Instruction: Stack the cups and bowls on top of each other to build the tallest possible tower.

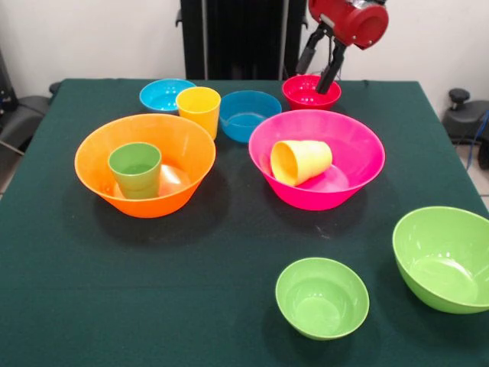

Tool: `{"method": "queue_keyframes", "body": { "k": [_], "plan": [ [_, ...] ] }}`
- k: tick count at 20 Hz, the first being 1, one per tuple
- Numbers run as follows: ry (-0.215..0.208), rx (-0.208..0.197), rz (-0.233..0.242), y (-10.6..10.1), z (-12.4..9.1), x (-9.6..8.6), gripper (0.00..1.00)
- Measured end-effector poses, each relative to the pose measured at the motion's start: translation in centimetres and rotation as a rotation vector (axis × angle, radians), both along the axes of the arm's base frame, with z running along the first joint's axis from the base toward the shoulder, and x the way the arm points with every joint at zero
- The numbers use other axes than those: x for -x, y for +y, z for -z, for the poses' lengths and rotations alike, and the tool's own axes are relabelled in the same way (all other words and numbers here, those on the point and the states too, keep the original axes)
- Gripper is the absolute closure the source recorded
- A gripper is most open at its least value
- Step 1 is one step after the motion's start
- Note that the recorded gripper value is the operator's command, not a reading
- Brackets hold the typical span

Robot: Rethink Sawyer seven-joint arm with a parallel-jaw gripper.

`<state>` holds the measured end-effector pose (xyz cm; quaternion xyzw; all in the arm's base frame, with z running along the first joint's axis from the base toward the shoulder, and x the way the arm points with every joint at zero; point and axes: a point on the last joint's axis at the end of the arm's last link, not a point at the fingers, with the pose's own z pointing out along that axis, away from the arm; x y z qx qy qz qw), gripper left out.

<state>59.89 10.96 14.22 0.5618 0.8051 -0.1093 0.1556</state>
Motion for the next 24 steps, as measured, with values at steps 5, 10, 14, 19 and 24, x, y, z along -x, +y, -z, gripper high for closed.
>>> {"method": "queue_keyframes", "body": {
  "k": [5,10,14,19,24],
  "plan": [
    [-0.017,-0.050,0.045,-1.6,-1.5,-1.1,0.00],
    [-0.050,-0.072,0.093,-4.1,-3.9,-2.0,0.00],
    [-0.079,-0.080,0.106,-5.2,-5.6,-2.4,0.00],
    [-0.096,-0.080,0.093,-5.5,-7.0,-2.4,0.00],
    [-0.107,-0.081,0.070,-5.1,-7.8,-2.5,0.00]
  ]
}}
